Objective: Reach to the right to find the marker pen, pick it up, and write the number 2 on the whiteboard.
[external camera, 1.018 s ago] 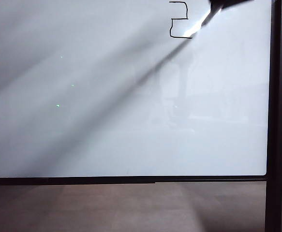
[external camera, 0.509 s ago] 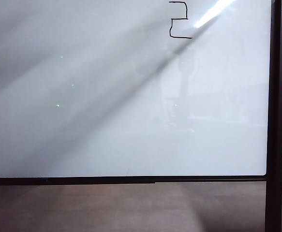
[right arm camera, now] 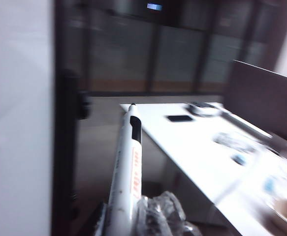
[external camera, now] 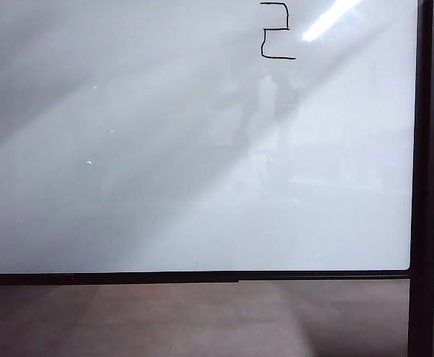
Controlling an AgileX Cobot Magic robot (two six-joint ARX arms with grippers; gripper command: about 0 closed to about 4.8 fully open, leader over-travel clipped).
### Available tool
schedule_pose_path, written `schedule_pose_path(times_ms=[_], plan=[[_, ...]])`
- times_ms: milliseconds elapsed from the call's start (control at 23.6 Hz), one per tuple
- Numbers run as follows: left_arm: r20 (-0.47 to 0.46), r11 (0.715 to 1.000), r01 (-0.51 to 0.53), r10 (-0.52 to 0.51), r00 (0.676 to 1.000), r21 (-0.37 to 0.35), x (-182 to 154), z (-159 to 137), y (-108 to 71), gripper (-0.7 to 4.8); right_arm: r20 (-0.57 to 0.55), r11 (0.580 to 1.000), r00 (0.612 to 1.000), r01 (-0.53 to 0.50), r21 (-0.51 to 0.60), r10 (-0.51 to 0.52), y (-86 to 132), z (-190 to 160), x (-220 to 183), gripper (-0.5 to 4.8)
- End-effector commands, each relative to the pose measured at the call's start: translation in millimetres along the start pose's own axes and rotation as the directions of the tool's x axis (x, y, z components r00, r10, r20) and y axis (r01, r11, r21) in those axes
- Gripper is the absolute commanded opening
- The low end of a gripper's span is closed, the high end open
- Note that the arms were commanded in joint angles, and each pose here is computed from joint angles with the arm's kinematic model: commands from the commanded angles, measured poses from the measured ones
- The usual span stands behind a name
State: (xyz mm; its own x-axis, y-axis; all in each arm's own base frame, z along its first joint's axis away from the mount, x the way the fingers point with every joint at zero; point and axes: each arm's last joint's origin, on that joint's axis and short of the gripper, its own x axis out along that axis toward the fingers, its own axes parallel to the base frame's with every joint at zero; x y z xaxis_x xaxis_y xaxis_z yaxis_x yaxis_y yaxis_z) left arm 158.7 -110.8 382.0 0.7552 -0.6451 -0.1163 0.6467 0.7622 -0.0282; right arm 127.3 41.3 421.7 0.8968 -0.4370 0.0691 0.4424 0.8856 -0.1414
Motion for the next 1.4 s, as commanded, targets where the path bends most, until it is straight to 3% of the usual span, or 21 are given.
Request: schedule_pose_path(times_ms=[42,382,594,1230,1399], plan=[[0.012,1.000,0.006,-0.006,1.000,0.009,-0.9,2.1,0.0,-0.05,-0.008,0.996,0.996,-0.084,-0.035,0.084,-12.2,-2.8,-6.8,1.30],[0.014,1.000,0.006,-0.006,1.000,0.009,-0.9,2.2,0.0,-0.05,-0.026,0.986,0.988,-0.151,-0.066,0.150,-31.6,-9.6,-6.2,1.30],[0.014,1.000,0.005,-0.006,1.000,0.009,-0.9,2.2,0.0,-0.05,-0.029,0.992,0.994,-0.106,-0.068,0.104,-37.1,-11.2,4.5,1.30],[0.015,1.000,0.005,-0.006,1.000,0.009,-0.9,2.3,0.0,-0.05,-0.038,0.993,0.995,-0.092,-0.072,0.089,-35.9,-12.3,9.9,1.26],[0.028,0.999,-0.037,0.037,0.999,0.003,-5.1,4.1,0.7,-0.05,-0.055,0.995,0.994,-0.092,0.050,0.095,-34.9,-14.1,10.6,1.26]])
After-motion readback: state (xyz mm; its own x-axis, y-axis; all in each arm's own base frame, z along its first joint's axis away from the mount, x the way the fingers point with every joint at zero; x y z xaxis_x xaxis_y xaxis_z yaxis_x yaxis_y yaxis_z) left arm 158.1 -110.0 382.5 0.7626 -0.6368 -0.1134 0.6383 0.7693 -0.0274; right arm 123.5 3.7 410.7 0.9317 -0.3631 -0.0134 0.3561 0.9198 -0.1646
